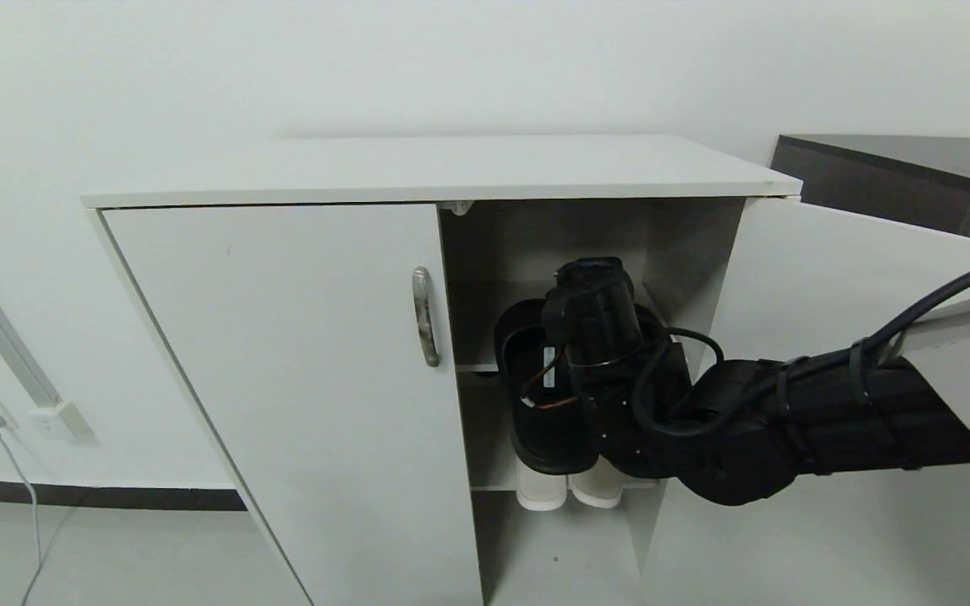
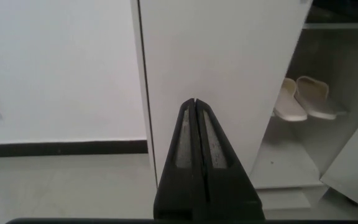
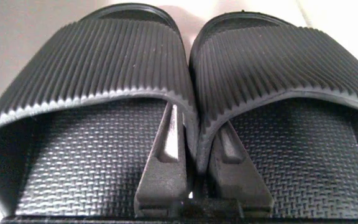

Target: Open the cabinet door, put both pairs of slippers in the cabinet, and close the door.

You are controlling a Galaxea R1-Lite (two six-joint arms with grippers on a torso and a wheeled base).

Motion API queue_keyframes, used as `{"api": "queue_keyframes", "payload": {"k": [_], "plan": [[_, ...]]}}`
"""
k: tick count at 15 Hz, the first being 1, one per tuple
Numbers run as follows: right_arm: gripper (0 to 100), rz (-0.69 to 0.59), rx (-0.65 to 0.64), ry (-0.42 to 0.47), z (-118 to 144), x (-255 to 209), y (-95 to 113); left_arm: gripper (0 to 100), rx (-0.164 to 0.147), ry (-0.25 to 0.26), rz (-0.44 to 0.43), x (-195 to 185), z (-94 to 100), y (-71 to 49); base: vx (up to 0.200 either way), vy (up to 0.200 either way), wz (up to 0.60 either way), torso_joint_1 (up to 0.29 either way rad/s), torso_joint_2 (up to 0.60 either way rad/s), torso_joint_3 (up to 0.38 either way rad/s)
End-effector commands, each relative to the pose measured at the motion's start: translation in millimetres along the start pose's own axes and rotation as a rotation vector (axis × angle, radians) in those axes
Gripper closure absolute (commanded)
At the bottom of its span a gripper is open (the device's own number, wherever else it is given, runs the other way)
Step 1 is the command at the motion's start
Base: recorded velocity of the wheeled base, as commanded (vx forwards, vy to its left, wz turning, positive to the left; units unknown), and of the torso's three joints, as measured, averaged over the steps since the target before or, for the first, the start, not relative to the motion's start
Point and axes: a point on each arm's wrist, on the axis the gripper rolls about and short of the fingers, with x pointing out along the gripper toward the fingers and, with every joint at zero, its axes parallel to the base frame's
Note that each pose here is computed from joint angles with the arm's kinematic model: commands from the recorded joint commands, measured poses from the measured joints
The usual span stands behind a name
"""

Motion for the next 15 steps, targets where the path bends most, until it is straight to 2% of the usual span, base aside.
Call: {"api": "queue_keyframes", "payload": {"k": [1,6,15], "plan": [[100,-0.001,-0.003,0.0,-0.3,0.7,0.0,100,0.0,-0.001,0.002,0.0,0.1,0.0,0.0,0.0,0.0,0.0,0.0,0.0],[100,-0.002,-0.002,-0.002,0.0,0.4,-0.3,100,-0.002,0.001,0.002,0.1,0.1,0.0,0.2,0.0,0.0,0.004,0.0,0.003],[100,-0.039,0.022,-0.011,13.7,26.0,-3.7,100,-0.003,0.001,0.004,0.1,0.1,0.1,0.0,0.0,0.0,0.0,0.0,0.0]]}}
